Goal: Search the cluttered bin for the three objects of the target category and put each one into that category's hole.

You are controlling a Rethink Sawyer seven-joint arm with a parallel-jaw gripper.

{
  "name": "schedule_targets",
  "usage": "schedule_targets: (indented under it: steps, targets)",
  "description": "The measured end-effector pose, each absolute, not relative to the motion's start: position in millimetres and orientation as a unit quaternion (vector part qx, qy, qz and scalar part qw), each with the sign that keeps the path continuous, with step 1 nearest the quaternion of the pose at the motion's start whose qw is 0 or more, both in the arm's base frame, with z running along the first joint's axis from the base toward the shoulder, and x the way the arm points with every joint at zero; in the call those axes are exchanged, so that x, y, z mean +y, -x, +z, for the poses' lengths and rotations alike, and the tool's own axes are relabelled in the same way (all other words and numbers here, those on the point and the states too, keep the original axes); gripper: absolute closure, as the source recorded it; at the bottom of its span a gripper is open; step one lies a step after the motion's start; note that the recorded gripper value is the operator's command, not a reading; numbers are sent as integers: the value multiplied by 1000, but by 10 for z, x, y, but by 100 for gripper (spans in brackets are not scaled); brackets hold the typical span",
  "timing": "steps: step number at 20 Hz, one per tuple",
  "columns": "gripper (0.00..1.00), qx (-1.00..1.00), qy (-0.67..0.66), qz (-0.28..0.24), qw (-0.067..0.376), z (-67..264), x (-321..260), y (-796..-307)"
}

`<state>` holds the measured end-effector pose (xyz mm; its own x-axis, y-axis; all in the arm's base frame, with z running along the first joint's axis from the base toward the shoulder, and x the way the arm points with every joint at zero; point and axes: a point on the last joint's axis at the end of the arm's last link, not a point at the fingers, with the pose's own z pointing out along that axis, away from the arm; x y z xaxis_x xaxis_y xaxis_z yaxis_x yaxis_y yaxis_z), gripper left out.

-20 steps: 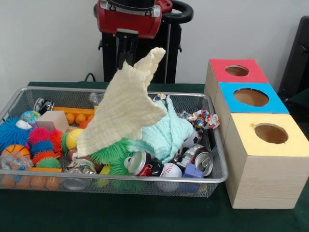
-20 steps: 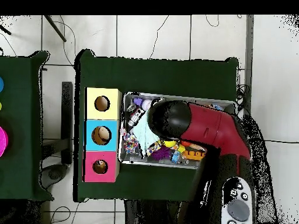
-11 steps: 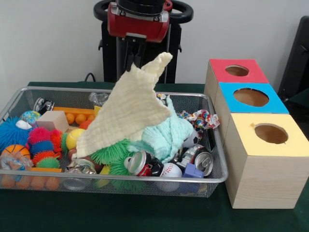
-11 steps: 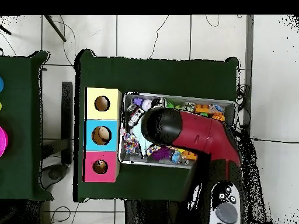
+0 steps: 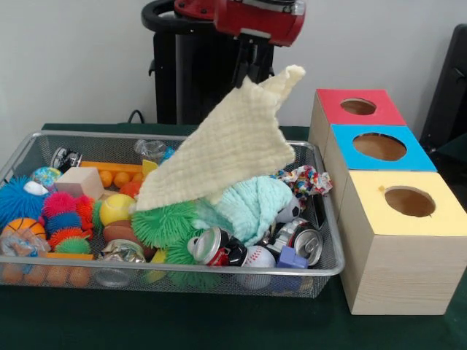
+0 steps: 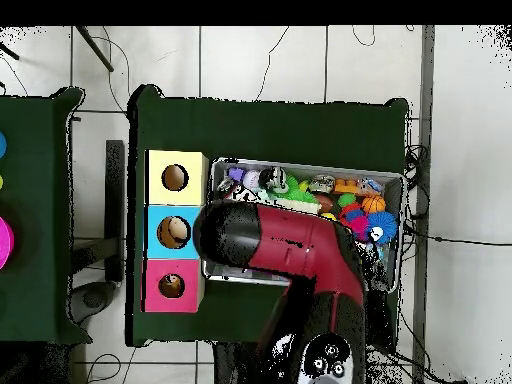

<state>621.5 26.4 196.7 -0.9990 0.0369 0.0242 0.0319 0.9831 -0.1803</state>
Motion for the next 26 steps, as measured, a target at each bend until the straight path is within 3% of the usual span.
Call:
schedule_targets:
  steps: [10,26]
  targets:
    - [100,-994,62,85,2,2126,703,-6061]
    - [100,-991,105,77,19,1853,375,-5886]
